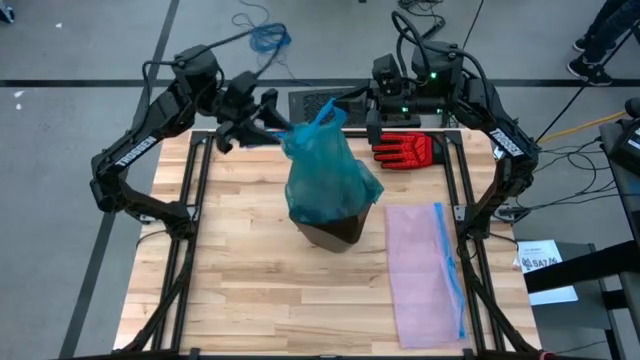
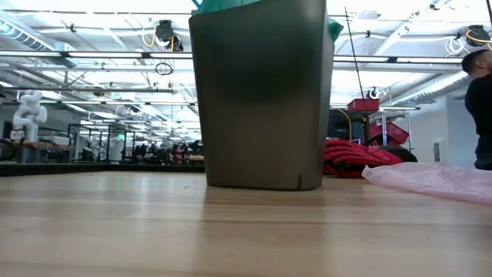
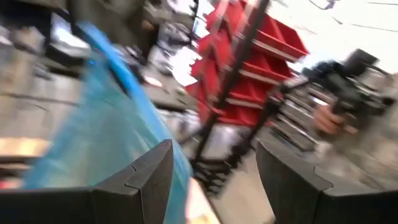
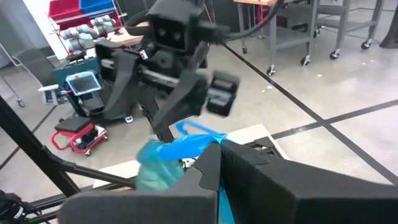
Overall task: Place trash/remove bag and relplace
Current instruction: Remove the blue trash bag from the trash bin
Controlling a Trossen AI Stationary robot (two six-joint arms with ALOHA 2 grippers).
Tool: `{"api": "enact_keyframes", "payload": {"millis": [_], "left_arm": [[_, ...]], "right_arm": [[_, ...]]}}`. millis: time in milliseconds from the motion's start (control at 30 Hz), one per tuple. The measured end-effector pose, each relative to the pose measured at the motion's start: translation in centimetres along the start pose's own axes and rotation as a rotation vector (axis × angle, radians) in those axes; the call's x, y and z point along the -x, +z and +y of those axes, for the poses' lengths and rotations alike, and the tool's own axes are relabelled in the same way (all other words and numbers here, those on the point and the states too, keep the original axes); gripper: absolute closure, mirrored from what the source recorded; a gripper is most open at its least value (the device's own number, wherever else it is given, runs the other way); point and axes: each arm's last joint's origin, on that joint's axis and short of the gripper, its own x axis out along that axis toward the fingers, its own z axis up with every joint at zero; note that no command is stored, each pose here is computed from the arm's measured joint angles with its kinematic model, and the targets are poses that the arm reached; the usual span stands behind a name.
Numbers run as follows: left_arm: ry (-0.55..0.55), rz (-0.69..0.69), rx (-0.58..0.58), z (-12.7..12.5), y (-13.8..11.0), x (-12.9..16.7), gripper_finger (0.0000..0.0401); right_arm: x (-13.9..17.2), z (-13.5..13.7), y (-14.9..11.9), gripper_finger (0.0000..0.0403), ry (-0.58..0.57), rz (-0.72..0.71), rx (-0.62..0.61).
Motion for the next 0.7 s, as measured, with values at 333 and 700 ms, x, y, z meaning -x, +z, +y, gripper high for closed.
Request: {"api": "enact_keyframes", "payload": {"millis": [333,700], "left_arm": [[0.078,-0.081,0.082,2.8,0.5,-1.4,0.0178],[0.115,-0.079,0.112,3.9,-0.1,-2.4,0.0178]], "right_arm": [[-1.0,-0.2,-0.4,0.0403,0.001,0.022,0.032],[-3.3,-0.7,-1.2,0.0403,-0.003,0.051,0.049]]}}
